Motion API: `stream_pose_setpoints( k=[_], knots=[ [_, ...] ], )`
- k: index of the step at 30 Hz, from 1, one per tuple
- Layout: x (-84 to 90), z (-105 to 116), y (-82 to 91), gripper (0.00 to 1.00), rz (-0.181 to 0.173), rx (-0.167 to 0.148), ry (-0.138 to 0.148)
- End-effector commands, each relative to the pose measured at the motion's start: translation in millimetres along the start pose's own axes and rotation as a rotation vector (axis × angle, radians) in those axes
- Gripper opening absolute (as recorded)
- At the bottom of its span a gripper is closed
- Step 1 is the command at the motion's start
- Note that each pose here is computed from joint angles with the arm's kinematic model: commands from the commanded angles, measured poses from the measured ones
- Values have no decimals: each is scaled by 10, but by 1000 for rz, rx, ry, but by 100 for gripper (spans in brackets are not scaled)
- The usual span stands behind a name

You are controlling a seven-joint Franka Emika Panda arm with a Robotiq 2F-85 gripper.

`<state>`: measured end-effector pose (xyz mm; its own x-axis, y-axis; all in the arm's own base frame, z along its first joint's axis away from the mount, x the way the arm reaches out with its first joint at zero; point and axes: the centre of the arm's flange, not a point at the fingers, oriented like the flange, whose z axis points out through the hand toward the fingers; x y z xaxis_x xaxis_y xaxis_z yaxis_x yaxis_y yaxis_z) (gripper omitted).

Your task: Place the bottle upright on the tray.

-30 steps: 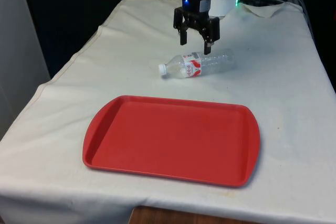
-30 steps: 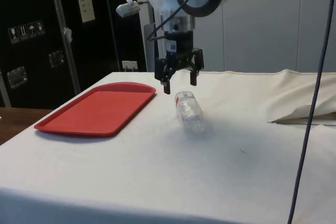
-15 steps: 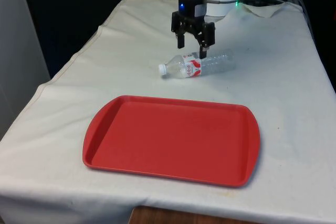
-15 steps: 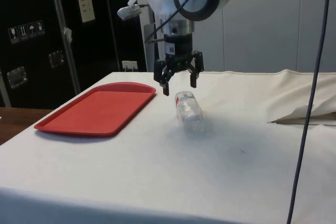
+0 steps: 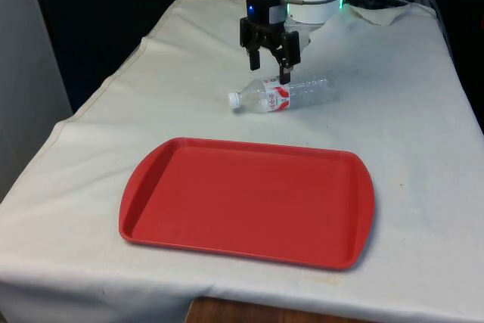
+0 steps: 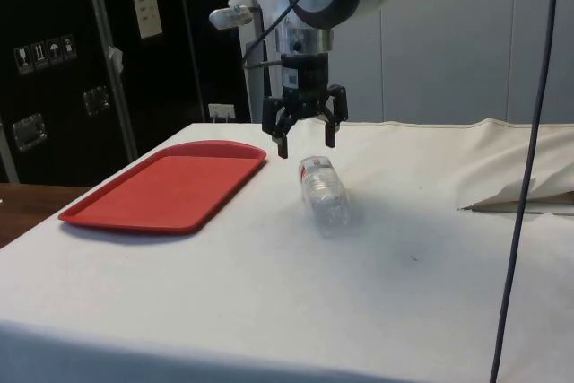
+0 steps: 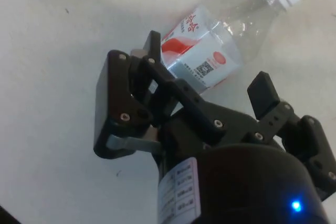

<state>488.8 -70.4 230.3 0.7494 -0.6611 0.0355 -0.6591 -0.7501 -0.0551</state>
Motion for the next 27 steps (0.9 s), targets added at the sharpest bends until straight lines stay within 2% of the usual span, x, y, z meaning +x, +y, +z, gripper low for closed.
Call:
stream_pose_setpoints(
  k=[1,2,3,4,11,12,13,19,20,21,22,27],
  knots=[
    [13,0,0,100,2,14,-19],
    [30,4,10,100,4,17,-23],
    [41,13,28,100,5,4,-14],
    [58,17,26,100,9,20,-31],
    [136,49,59,100,24,37,-56],
    [137,65,70,100,23,22,-45],
    [158,53,71,100,29,43,-62],
    [198,67,103,100,49,67,-90],
    [204,83,120,100,49,53,-83],
    [201,85,123,100,53,57,-87],
    [200,73,115,100,59,73,-98],
    [204,76,128,100,88,87,-116]
  ],
)
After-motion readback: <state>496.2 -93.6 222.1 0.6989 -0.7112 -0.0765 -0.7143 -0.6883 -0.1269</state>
